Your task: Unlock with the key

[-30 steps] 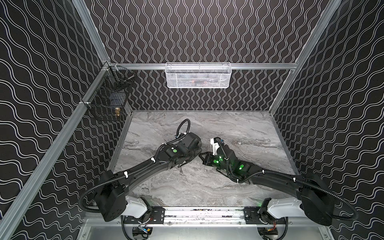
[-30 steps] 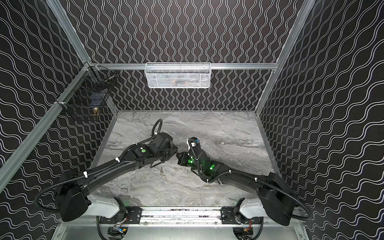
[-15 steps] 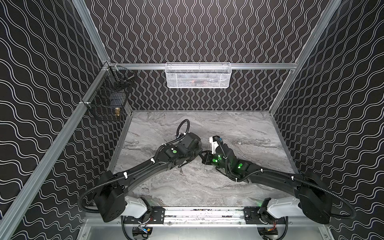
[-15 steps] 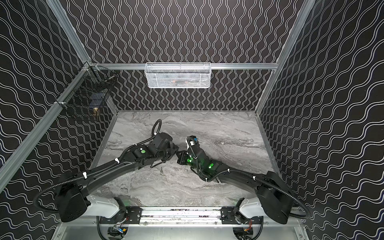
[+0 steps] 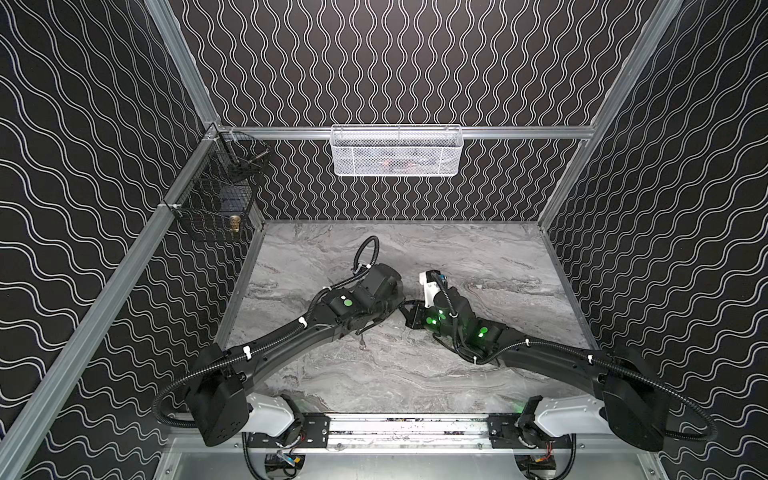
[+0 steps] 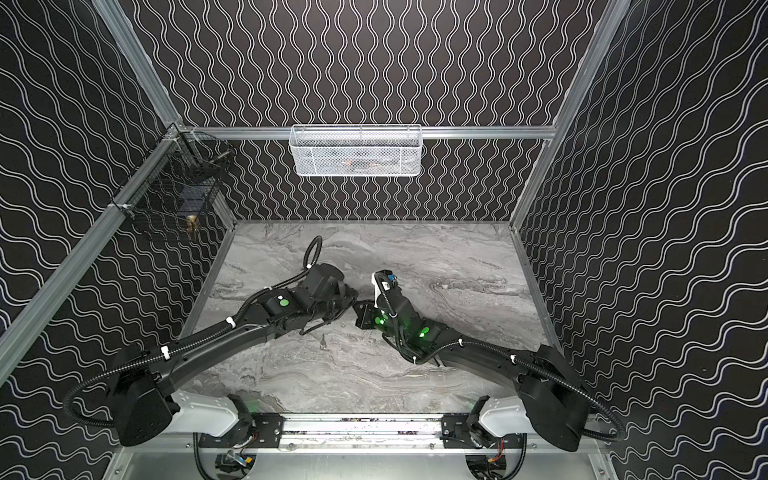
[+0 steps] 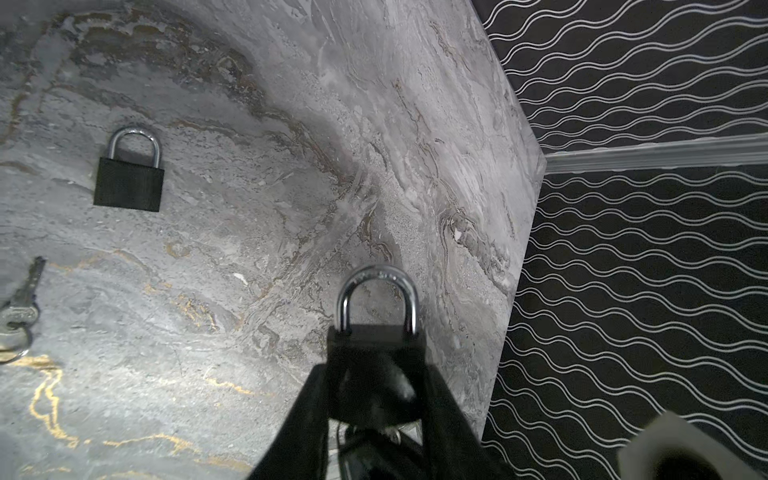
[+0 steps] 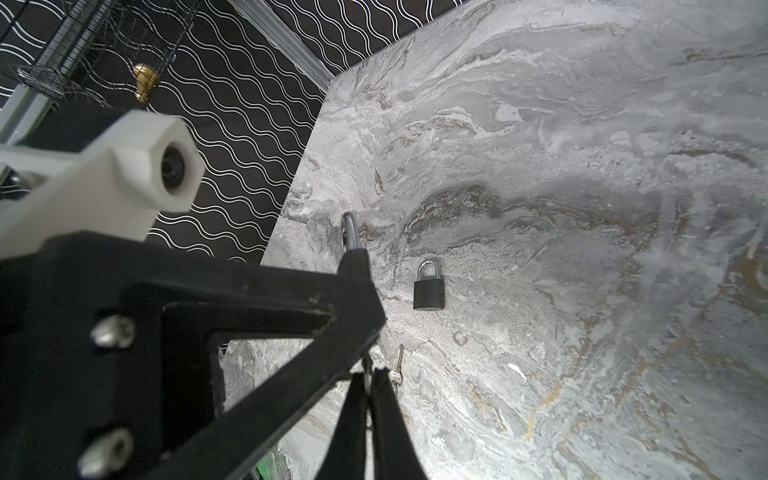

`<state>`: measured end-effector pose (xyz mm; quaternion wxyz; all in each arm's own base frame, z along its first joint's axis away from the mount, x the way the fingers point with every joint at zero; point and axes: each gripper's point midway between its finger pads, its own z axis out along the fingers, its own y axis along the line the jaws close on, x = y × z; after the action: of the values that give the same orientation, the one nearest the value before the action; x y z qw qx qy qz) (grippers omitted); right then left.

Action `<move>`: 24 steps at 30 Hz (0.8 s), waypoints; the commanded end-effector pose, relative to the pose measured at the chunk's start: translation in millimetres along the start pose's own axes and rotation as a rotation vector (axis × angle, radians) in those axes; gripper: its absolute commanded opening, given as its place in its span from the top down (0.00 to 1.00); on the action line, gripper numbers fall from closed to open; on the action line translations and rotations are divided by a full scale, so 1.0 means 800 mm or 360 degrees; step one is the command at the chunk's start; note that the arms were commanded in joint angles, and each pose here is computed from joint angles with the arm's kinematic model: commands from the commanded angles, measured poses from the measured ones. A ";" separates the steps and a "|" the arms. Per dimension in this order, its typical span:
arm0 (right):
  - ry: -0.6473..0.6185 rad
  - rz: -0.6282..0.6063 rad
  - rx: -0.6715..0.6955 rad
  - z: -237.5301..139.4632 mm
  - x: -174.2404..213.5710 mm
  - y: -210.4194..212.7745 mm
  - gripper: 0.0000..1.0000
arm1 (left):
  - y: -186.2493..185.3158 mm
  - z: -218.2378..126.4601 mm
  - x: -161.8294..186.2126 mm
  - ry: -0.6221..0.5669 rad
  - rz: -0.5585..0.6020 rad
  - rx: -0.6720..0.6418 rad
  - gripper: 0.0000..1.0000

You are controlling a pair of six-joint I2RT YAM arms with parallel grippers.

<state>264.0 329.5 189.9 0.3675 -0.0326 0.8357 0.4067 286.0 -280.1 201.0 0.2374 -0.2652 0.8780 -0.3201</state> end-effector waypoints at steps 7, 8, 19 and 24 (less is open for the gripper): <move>-0.0023 -0.0081 -0.0114 -0.023 -0.009 0.020 0.72 | -0.012 -0.018 -0.022 -0.0118 0.0140 0.0038 1.00; -0.0024 -0.0084 -0.0126 -0.026 -0.008 0.022 0.70 | -0.011 -0.018 -0.025 -0.0131 0.0148 0.0030 1.00; -0.0008 0.0269 -0.0325 -0.058 -0.020 0.023 0.67 | -0.010 -0.019 -0.033 -0.0182 0.0170 0.0023 1.00; -0.0009 0.0297 -0.0324 -0.048 -0.028 0.027 0.72 | -0.013 -0.017 -0.034 -0.0190 0.0166 0.0016 1.00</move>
<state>245.3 305.3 220.0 0.3286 -0.0038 0.8036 0.4963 295.4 -264.5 216.8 0.2917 -0.2341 0.8795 -0.2944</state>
